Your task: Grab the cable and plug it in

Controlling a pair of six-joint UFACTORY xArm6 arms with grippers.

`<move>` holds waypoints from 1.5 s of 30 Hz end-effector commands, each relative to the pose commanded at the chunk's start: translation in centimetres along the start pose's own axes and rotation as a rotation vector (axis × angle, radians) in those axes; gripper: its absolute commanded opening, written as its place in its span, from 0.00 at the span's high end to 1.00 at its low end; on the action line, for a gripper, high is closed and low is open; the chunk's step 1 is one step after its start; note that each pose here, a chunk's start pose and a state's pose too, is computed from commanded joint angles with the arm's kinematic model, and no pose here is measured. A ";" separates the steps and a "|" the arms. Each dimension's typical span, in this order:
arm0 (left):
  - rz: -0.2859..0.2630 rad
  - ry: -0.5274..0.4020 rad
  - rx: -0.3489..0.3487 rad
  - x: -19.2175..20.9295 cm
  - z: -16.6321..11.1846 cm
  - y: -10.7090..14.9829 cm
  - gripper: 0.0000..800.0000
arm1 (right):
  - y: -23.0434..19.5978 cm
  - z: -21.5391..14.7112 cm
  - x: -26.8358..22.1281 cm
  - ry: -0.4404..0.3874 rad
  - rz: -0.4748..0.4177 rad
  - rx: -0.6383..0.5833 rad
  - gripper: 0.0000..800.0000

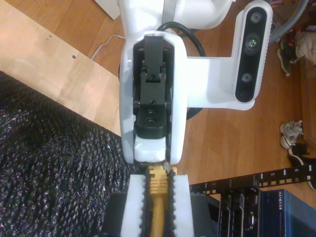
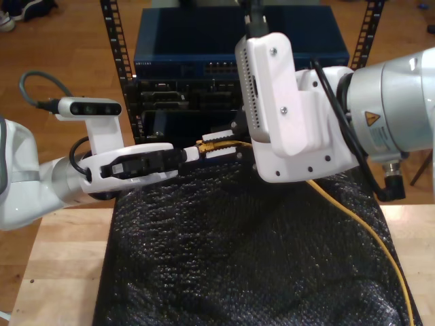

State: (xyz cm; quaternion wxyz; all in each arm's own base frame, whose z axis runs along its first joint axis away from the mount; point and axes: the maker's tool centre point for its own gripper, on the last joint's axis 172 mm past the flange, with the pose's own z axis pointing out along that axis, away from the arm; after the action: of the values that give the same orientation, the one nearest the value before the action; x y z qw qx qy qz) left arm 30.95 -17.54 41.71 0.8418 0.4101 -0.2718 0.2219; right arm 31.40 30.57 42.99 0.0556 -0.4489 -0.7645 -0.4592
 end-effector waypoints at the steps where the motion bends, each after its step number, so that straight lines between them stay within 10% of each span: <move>1: -0.002 0.002 0.000 0.0 -0.1 -0.1 0.76 | 0.0 0.1 0.0 0.000 0.001 0.001 0.98; 17: 0.009 0.004 0.019 0.2 -0.3 -0.4 0.13 | 1.3 -0.4 0.2 0.030 0.085 -0.031 1.00; 45: 0.225 -0.174 0.313 5.6 -2.9 -1.6 0.01 | 3.3 -5.3 -16.8 -0.185 0.558 -0.095 1.00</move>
State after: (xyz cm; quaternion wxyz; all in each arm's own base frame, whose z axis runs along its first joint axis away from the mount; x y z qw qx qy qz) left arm 36.93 -15.23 42.94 0.7113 0.5203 -0.3497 0.3179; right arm 42.09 16.50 39.79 0.0888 -0.6839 -0.5910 -0.4185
